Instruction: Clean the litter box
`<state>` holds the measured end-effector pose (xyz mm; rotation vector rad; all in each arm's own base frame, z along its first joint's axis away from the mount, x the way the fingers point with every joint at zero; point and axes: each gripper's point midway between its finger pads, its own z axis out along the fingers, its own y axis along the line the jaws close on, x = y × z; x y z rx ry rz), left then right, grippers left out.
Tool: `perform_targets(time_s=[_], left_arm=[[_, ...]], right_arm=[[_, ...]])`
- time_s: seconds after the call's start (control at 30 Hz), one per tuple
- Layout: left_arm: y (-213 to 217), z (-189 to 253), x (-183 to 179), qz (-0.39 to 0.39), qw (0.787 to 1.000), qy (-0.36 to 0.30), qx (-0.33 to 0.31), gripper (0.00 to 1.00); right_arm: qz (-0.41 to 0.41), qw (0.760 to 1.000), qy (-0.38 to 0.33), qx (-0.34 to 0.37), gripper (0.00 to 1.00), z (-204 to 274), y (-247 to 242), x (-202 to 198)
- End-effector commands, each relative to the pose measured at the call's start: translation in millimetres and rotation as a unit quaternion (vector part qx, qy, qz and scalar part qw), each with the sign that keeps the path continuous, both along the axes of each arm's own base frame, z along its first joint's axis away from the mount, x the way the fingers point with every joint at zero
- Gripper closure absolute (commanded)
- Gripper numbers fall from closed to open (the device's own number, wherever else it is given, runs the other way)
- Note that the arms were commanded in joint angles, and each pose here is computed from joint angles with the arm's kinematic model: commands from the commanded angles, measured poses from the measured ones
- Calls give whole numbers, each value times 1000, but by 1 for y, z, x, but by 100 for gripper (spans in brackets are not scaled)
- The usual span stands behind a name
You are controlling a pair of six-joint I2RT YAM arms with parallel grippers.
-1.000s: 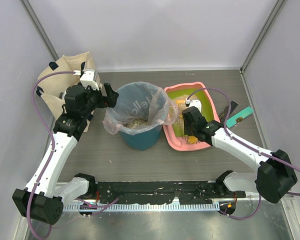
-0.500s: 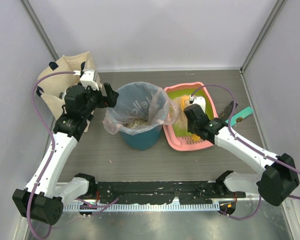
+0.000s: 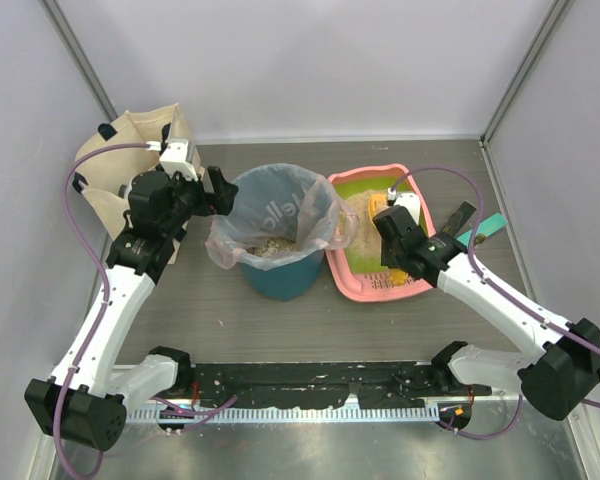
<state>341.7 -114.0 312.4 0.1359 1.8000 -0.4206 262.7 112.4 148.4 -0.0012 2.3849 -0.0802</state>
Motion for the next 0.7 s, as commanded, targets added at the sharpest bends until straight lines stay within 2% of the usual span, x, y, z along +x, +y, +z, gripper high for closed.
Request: perform_targets(time_s=[0.0, 0.1, 0.23, 0.33, 0.4, 0.53, 0.67], left_arm=[[-4, 18, 0, -8, 999, -31, -15, 11], [-7, 17, 0, -13, 999, -29, -20, 11], [-7, 18, 0, -12, 999, -31, -19, 11], [-4, 18, 0, -5, 999, -33, -16, 11], [-4, 19, 0, -5, 999, -34, -16, 11], [-6, 18, 0, -10, 999, -31, -18, 11], [-6, 19, -1, -12, 999, -32, -20, 11]], right_arm=[[3, 1000, 27, -2, 99, -23, 0, -8], [-1, 998, 44, -38, 99, -32, -8, -8], [-3, 1000, -15, -24, 99, 18, -5, 9], [-2, 999, -41, -3, 99, 36, -1, 13], [-7, 999, -36, 3, 99, 27, -1, 11], [-17, 999, 33, -26, 99, -32, -7, -5], [8, 999, 22, -45, 99, -35, 3, -7]])
